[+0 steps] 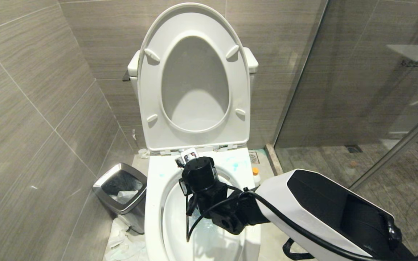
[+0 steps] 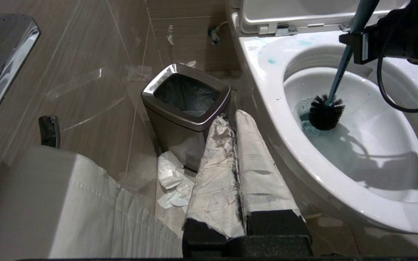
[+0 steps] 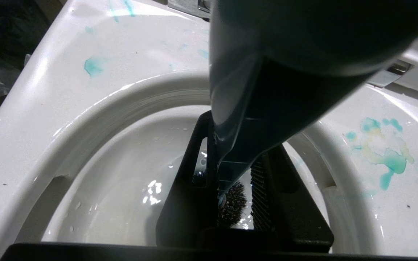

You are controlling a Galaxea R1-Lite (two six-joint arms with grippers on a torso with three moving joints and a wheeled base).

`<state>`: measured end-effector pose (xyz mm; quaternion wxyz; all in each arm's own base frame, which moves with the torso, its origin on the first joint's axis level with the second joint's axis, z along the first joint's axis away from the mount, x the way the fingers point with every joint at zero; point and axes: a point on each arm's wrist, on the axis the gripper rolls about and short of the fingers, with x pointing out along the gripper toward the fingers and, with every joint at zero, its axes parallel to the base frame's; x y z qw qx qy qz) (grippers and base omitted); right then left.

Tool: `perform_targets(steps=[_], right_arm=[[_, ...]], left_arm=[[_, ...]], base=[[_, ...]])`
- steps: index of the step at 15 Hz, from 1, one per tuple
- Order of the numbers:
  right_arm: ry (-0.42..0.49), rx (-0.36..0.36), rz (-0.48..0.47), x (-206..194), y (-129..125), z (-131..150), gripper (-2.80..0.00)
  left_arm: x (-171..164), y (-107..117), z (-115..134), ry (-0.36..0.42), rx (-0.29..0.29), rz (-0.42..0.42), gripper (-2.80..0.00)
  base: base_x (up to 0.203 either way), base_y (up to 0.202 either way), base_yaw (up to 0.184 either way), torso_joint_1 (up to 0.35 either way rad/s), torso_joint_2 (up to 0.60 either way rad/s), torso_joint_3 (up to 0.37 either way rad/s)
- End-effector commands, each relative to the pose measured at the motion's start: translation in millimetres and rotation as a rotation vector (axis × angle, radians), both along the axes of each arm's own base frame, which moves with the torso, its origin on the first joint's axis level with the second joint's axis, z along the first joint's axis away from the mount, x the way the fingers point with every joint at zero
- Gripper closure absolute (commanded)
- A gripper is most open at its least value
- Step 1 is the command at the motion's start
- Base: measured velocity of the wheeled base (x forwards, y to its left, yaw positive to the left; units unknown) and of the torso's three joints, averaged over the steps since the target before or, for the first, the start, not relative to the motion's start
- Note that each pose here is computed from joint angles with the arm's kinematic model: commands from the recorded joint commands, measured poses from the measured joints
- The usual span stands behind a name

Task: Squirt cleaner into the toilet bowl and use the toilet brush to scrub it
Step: Scrub the toilet bowl

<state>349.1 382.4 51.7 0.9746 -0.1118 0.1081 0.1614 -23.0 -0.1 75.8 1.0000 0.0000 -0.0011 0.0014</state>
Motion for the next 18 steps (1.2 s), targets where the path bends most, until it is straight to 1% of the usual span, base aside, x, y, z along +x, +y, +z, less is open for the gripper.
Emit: perform_targets(steps=[1,3,4,5,7,10,11,12,13,14,16,18], right_arm=[[-0.027,0.026,-0.003,-3.0,-2.8,25.5,0.00],[-0.045,0.047,0.001,-7.3,-5.2,47.6,0.00],[-0.046,0.046,0.003,-7.7,-5.2,49.2,0.00],[-0.037,0.038,0.003,-7.0,-5.2,44.9,0.00],[-0.014,0.017,0.004,-5.2,-2.6,27.8,0.00],[0.031,-0.031,0.010,-3.1,3.5,-10.0,0.00],[0.039,-0.040,0.010,-3.1,4.4,-17.1,0.00],[0.040,-0.045,0.005,-3.0,3.8,-18.1,0.00],[0.034,-0.044,0.004,-4.0,3.4,-14.0,0.00],[0.021,-0.034,0.004,-5.9,3.1,-3.3,0.00],[-0.018,-0.003,0.016,-17.3,3.7,29.2,0.00],[-0.054,0.032,0.046,-38.0,1.6,67.2,0.00]], left_arm=[[0.0,0.0,0.1,0.001,0.000,0.000,0.00],[0.0,0.0,0.1,0.001,0.000,-0.001,0.00],[0.1,0.0,-0.2,0.002,0.000,0.000,0.00],[0.1,0.0,-0.2,0.002,0.000,0.000,0.00],[0.1,0.0,-0.3,0.002,0.000,-0.001,0.00],[0.1,0.0,0.0,0.001,0.000,-0.001,0.00],[0.0,0.0,0.1,0.001,0.000,0.000,0.00],[0.1,0.0,-0.2,0.002,0.000,0.000,0.00],[0.0,0.0,0.1,0.001,0.000,-0.001,0.00],[0.0,0.0,0.1,0.001,0.000,-0.001,0.00],[0.0,0.0,0.1,0.001,0.000,-0.001,0.00],[0.0,0.0,0.1,0.001,0.000,0.000,0.00]], base=[[0.000,0.000,0.000,0.000,0.00,0.000],[0.000,0.000,0.000,0.000,0.00,0.000],[0.000,0.000,0.000,0.000,0.00,0.000],[0.000,0.000,0.000,0.000,0.00,0.000],[0.000,0.000,0.000,0.000,0.00,0.000],[0.000,0.000,0.000,0.000,0.00,0.000],[0.000,0.000,0.000,0.000,0.00,0.000],[0.000,0.000,0.000,0.000,0.00,0.000],[0.000,0.000,0.000,0.000,0.00,0.000],[0.000,0.000,0.000,0.000,0.00,0.000],[0.000,0.000,0.000,0.000,0.00,0.000],[0.000,0.000,0.000,0.000,0.00,0.000]])
